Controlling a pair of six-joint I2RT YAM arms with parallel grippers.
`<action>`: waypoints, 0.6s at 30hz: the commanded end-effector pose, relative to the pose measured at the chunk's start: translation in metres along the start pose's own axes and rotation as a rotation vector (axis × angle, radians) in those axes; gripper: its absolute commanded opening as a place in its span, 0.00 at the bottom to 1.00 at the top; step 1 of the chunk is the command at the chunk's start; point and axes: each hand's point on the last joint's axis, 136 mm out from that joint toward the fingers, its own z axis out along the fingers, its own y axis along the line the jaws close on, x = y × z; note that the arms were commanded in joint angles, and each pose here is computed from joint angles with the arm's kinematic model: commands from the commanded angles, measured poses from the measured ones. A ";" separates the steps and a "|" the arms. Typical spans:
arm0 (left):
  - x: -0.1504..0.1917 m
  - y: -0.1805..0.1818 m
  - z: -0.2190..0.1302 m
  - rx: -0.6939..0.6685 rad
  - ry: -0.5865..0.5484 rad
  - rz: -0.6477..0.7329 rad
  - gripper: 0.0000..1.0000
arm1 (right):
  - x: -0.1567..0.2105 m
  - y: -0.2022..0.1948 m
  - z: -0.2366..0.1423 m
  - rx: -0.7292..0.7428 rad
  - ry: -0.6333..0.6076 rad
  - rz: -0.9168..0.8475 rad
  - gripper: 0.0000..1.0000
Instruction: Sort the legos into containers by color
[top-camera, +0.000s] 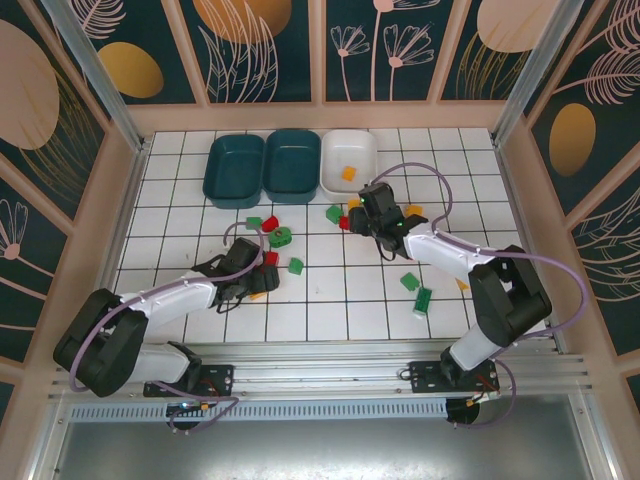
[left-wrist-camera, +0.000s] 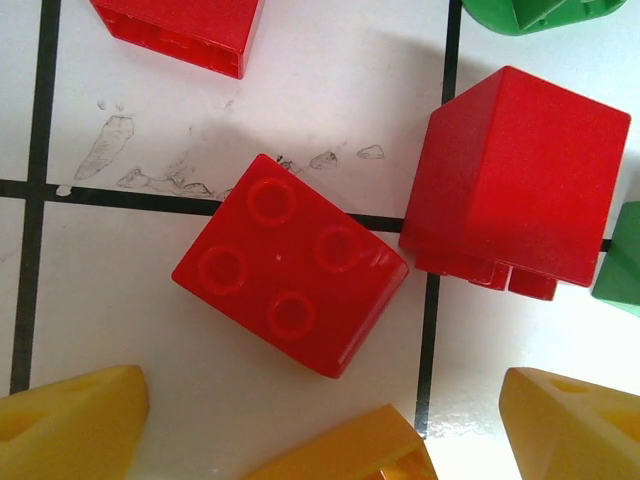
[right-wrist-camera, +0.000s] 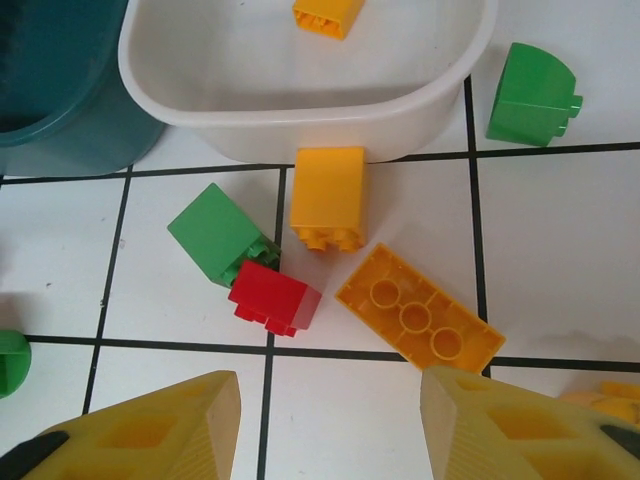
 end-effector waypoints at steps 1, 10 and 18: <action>0.005 -0.010 -0.002 0.051 0.022 0.023 0.89 | -0.004 0.024 0.001 -0.054 -0.021 -0.028 0.51; 0.027 -0.002 0.007 0.047 0.090 0.018 0.78 | 0.000 0.035 0.004 -0.062 -0.023 -0.037 0.51; 0.037 -0.003 0.005 0.038 0.120 0.042 0.66 | 0.000 0.030 -0.003 -0.056 -0.036 -0.032 0.51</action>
